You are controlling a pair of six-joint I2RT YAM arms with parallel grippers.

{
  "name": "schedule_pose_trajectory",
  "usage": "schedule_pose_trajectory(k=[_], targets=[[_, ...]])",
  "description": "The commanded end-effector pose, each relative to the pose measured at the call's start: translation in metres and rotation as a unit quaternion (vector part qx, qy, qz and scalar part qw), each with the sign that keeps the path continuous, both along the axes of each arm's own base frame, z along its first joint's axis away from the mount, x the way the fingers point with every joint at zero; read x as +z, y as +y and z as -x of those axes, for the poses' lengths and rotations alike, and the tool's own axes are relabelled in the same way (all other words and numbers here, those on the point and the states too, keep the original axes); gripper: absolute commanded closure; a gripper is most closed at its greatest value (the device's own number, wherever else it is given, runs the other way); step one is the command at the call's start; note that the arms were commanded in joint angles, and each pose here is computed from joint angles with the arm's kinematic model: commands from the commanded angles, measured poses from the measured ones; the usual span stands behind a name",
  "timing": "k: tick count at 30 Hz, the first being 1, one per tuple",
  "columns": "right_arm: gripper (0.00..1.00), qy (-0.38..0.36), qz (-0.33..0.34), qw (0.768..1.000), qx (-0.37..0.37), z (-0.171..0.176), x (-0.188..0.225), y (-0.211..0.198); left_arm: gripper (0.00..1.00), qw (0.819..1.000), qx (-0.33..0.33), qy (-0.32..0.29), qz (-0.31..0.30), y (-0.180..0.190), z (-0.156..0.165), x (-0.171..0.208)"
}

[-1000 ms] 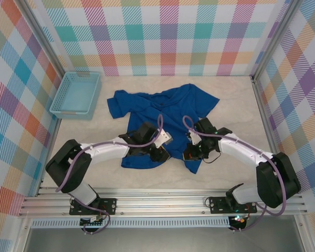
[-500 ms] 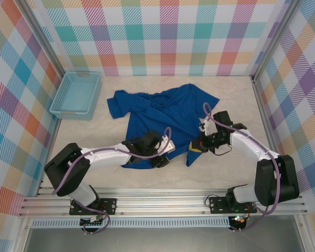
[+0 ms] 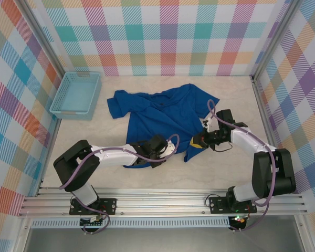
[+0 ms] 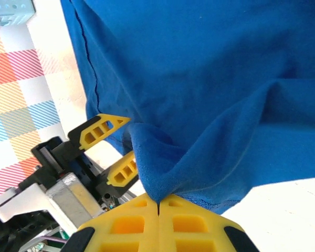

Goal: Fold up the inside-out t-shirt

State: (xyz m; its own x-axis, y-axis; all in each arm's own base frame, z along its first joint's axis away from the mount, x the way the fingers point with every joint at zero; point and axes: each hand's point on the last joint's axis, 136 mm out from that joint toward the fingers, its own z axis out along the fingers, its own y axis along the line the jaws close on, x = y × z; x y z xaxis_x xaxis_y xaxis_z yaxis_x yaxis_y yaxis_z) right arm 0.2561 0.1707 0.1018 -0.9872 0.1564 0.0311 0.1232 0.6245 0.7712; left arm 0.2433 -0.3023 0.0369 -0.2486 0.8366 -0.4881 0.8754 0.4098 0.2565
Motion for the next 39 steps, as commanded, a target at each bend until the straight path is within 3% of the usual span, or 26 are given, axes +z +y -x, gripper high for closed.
schedule_pose_trajectory(k=[1,6,12,18,25,39], targets=[[0.97,-0.006,0.025,1.0,0.006,-0.001,-0.007,-0.006,0.72,0.999,0.0,-0.021,0.046,-0.015,-0.008,0.029],[0.94,-0.017,0.043,0.999,0.009,-0.002,-0.009,-0.01,0.84,0.995,0.004,0.057,0.087,-0.022,0.001,0.03],[0.83,-0.053,0.096,0.994,0.025,-0.004,-0.004,-0.014,1.0,0.968,0.031,0.176,0.176,-0.026,0.012,0.045],[0.69,-0.09,0.143,0.984,0.055,0.001,0.004,-0.015,1.0,0.936,0.072,0.262,0.226,-0.026,0.015,0.053],[0.64,-0.139,0.146,0.976,0.086,0.01,0.018,0.0,0.94,0.91,0.152,0.306,0.234,-0.008,0.002,0.039],[0.65,-0.129,0.145,0.977,0.087,0.012,0.013,0.001,0.75,0.912,0.166,0.322,0.192,0.005,-0.002,0.011]])
